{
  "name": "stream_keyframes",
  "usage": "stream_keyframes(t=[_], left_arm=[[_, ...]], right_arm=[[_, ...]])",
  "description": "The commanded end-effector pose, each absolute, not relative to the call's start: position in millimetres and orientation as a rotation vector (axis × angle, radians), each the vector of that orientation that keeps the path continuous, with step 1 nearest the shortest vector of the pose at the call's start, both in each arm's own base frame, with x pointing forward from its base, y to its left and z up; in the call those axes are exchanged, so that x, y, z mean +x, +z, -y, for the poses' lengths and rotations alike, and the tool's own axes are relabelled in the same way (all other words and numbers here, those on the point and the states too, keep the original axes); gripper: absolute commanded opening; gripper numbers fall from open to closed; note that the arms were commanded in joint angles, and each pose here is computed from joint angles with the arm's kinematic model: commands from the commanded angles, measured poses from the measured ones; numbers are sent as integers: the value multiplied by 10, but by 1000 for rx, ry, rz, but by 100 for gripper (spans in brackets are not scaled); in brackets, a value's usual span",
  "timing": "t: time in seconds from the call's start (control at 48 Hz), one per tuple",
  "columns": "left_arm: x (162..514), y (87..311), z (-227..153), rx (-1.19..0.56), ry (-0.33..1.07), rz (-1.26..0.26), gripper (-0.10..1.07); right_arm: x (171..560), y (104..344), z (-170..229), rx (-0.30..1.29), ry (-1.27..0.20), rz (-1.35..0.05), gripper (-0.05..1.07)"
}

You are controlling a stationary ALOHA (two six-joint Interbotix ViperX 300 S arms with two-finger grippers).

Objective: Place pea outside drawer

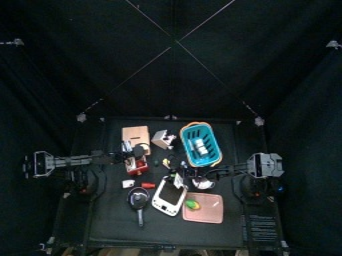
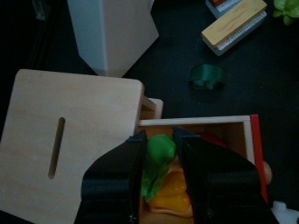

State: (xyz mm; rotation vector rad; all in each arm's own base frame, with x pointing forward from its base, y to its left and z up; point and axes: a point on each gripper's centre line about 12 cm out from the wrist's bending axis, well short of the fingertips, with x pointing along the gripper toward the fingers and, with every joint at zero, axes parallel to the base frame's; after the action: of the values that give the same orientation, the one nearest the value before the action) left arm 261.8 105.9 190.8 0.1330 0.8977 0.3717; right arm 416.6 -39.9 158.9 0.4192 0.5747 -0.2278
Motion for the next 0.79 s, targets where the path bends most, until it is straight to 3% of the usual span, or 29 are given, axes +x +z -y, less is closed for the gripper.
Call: stream_keyframes(t=[0.0, 0.354, 0.5, 0.771], left_arm=[[2651, 2026, -1004, 145, 362, -867, 60], [2786, 2570, -405, 217, 174, -636, 60], [2916, 2492, -198, 201, 80, -591, 60], [3055, 2266, -128, 84, 52, -607, 60]], right_arm=[[4210, 1848, 397, 416, -212, -509, 80], [4130, 2076, 386, 411, -200, -470, 80], [4107, 2166, 383, 407, -194, -449, 80], [4023, 2222, 378, 412, -194, -433, 80]])
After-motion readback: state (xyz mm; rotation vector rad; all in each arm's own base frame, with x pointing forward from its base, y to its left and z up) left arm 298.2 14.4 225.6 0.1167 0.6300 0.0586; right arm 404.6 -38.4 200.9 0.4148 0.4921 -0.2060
